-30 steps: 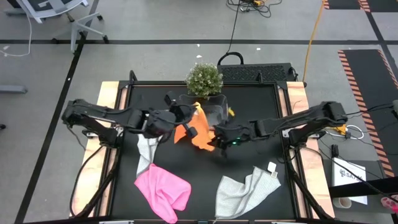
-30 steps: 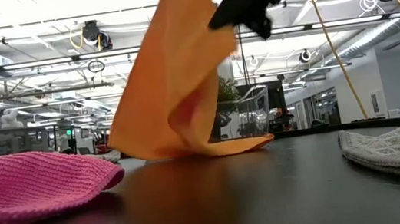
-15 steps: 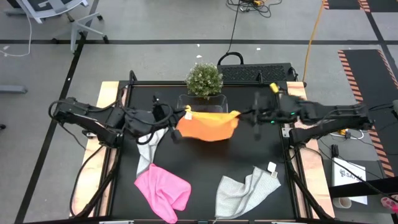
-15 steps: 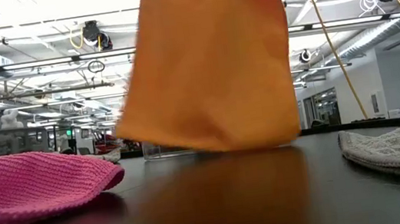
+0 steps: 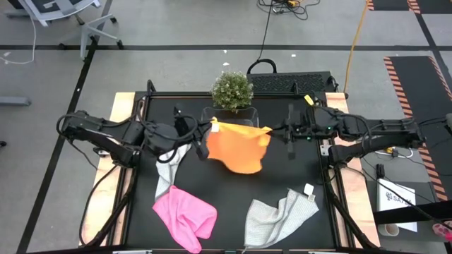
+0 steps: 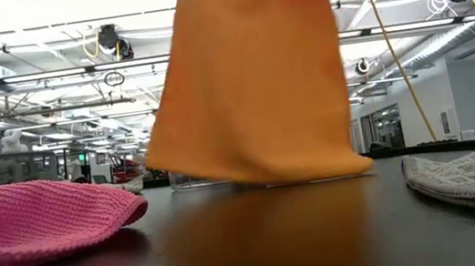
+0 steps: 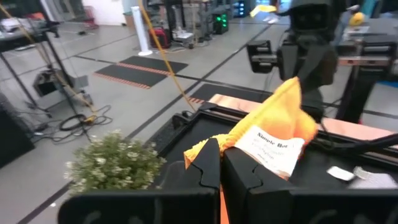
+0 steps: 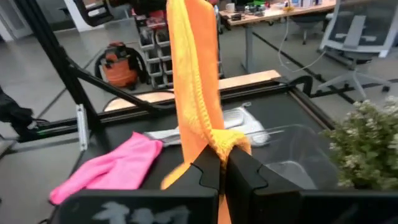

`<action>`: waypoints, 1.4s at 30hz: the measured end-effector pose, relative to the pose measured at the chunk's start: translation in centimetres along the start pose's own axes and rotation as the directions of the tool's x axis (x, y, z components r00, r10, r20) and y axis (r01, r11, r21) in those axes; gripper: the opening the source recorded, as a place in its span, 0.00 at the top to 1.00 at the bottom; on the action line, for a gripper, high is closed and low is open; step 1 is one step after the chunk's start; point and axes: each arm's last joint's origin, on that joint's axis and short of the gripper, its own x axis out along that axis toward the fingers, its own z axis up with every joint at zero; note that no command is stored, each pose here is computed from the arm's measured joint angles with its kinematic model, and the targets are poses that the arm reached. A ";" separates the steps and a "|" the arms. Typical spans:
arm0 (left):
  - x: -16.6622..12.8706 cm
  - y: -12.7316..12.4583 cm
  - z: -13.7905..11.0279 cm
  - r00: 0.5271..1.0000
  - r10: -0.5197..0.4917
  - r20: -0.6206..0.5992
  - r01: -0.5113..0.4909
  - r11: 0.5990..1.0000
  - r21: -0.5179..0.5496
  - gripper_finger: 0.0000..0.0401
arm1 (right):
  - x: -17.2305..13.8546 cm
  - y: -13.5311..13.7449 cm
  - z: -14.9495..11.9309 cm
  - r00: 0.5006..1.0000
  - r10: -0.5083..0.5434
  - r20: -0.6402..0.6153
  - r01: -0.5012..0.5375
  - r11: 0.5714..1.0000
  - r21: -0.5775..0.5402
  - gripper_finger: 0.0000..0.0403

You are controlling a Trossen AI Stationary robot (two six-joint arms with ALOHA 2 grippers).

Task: Fold microfiber towels
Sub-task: Fold the orange microfiber towel on the table

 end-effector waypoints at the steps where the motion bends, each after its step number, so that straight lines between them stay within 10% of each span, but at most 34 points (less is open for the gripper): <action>1: 0.1 0.1 0.0 1.000 0.004 -0.001 -0.004 1.000 0.000 1.00 | 0.0 -0.1 0.1 1.000 -0.007 0.004 0.007 1.000 -0.010 1.00; 15: -0.1 0.8 0.3 0.999 0.039 0.007 -0.039 0.999 0.030 1.00 | -2.7 -2.0 4.4 0.998 0.061 -0.010 -0.062 0.996 -0.060 1.00; 24: -1.2 0.2 -1.7 0.988 -0.017 -0.151 0.011 0.999 -0.037 1.00 | -1.8 -1.5 2.5 0.959 0.193 -0.208 -0.170 0.978 0.123 1.00; 33: -3.5 -1.9 -3.2 0.928 -0.238 -0.287 0.164 0.952 -0.257 1.00 | 1.8 1.9 -1.8 0.821 0.435 -0.371 -0.271 0.868 0.416 1.00; 42: -5.7 -4.3 -4.2 0.796 -0.465 -0.387 0.230 0.825 -0.517 1.00 | 3.2 6.4 -4.4 0.735 0.605 -0.305 -0.355 0.728 0.587 1.00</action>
